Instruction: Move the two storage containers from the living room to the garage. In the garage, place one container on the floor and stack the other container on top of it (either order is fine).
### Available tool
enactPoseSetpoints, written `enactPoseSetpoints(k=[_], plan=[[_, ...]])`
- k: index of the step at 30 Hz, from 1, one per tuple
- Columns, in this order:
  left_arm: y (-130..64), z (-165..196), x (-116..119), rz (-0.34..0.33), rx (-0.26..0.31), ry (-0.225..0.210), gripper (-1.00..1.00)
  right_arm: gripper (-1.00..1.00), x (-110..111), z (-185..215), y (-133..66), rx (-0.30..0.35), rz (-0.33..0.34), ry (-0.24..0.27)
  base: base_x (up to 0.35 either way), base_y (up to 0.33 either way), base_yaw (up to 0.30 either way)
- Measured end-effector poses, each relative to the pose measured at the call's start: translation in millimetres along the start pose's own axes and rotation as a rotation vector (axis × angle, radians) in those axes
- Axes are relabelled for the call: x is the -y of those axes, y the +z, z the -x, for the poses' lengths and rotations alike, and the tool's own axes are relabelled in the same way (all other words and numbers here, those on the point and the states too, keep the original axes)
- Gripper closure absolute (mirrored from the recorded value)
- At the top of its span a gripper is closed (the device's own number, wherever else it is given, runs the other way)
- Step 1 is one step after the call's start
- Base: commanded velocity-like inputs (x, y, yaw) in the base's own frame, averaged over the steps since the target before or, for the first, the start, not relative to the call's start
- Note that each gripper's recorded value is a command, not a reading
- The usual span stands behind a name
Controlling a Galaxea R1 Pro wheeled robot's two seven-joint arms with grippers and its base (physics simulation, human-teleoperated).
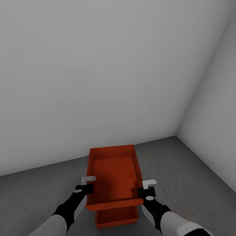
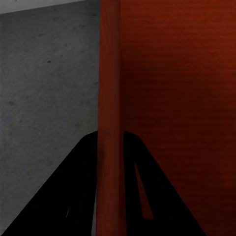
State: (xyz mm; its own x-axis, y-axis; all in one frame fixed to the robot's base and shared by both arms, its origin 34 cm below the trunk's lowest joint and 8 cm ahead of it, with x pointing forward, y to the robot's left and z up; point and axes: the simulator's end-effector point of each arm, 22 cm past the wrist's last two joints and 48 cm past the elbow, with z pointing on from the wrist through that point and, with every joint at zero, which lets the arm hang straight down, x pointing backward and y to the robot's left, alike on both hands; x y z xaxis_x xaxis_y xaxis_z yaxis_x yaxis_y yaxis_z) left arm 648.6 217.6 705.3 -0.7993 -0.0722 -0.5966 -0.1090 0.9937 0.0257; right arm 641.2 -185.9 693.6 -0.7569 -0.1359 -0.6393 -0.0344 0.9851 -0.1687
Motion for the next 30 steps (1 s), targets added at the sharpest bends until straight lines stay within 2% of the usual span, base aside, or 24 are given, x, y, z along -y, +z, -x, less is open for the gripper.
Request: enactPoseSetpoints(k=[5, 30], plan=[[-0.1, 1, 0, 0.000, 0.001, 0.000, 1.00, 1.00, 0, 1, 0.0, 0.001, 0.000, 0.001, 0.000, 0.000, 0.000], [25.6, -12, 1, 0.000, -0.002, -0.002, 1.00, 1.00, -5, -13, 24.5, -0.002, 0.000, -0.002, 0.000, 0.000, 0.000]])
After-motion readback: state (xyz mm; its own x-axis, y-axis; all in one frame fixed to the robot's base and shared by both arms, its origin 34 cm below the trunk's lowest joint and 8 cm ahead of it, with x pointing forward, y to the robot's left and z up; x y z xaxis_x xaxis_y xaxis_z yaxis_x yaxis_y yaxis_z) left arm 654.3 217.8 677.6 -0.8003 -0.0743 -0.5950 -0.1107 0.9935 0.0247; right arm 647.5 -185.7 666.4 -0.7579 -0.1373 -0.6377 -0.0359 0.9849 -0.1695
